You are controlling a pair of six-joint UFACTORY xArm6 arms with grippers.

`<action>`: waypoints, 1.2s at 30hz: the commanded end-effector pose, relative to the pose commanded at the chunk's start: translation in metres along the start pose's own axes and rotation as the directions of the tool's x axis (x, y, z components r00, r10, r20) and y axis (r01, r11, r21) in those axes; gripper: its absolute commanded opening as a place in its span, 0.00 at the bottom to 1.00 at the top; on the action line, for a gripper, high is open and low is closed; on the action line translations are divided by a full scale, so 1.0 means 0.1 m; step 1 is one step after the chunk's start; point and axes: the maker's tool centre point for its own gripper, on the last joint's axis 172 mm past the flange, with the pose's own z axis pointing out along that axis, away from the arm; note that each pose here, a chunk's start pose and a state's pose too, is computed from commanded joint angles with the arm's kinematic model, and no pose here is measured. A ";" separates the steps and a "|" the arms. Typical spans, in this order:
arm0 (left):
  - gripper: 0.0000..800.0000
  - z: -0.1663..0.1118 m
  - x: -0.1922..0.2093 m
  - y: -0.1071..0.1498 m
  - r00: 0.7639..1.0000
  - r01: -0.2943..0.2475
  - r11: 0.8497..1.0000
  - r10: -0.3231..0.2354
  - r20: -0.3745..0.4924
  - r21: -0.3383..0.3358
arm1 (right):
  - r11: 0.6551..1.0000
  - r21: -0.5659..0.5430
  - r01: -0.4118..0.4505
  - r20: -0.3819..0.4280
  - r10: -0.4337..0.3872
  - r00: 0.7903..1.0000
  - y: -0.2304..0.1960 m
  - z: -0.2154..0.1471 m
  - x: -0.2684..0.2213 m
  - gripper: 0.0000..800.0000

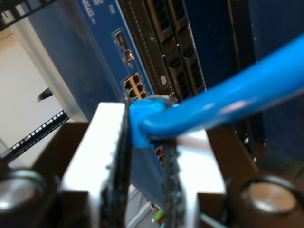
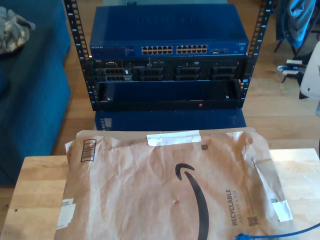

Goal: Grab the cable and plug it in

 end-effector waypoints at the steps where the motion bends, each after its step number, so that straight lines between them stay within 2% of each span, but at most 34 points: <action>1: 1.00 0.07 0.12 -0.12 0.999 -0.030 0.999 0.031 -0.021 0.025 | 1.000 -0.007 0.000 -0.002 0.000 1.000 0.04 0.01 0.02 0.01; 3: 1.00 0.16 0.44 -0.39 0.997 -0.047 0.996 0.052 -0.061 0.070 | 1.000 -0.017 -0.001 -0.007 0.001 1.000 0.10 0.04 0.05 0.01; 5: 1.00 0.25 0.65 -0.63 0.995 -0.069 0.993 0.075 -0.060 0.095 | 1.000 -0.022 -0.001 -0.009 0.001 1.000 0.13 0.05 0.06 0.01; 8: 1.00 0.42 0.77 -0.93 0.985 -0.173 0.982 0.174 -0.008 0.077 | 1.000 -0.022 0.002 -0.006 -0.002 1.000 0.18 0.03 0.06 0.01; 9: 1.00 0.51 0.81 -1.01 0.981 -0.193 0.979 0.192 0.021 0.073 | 1.000 -0.022 0.002 -0.006 -0.002 1.000 0.20 0.03 0.06 0.01; 11: 1.00 0.68 0.94 -1.21 0.980 -0.189 0.979 0.184 0.072 0.076 | 1.000 -0.025 0.001 -0.005 -0.001 1.000 0.23 0.03 0.06 0.01; 14: 1.00 0.97 1.05 -1.51 0.978 -0.190 0.973 0.177 0.107 0.134 | 0.999 -0.043 -0.004 -0.008 0.004 1.000 0.33 0.07 0.10 0.01; 17: 1.00 1.28 1.11 -1.59 0.979 -0.191 0.972 0.178 0.100 0.140 | 0.999 -0.044 -0.002 -0.006 0.002 1.000 0.37 0.07 0.09 0.01; 20: 1.00 1.59 1.11 -1.73 0.978 -0.164 0.977 0.142 0.155 0.138 | 0.999 -0.050 -0.004 -0.007 0.003 1.000 0.41 0.08 0.11 0.01; 25: 1.00 1.95 1.33 -1.82 0.977 -0.183 0.971 0.162 0.137 0.154 | 0.998 -0.058 -0.005 -0.011 0.004 1.000 0.49 0.09 0.14 0.01; 29: 1.00 2.12 1.40 -1.84 0.965 -0.232 0.966 0.214 0.148 0.112 | 0.998 -0.065 -0.010 -0.013 0.009 1.000 0.53 0.11 0.16 0.01; 33: 1.00 2.26 1.50 -1.82 0.970 -0.216 0.975 0.206 0.128 0.062 | 0.998 -0.069 -0.012 -0.014 0.011 1.000 0.57 0.11 0.17 0.01; 36: 1.00 2.36 1.52 -1.79 0.972 -0.216 0.975 0.209 0.111 0.052 | 0.998 -0.067 -0.009 -0.013 0.008 1.000 0.57 0.10 0.17 0.01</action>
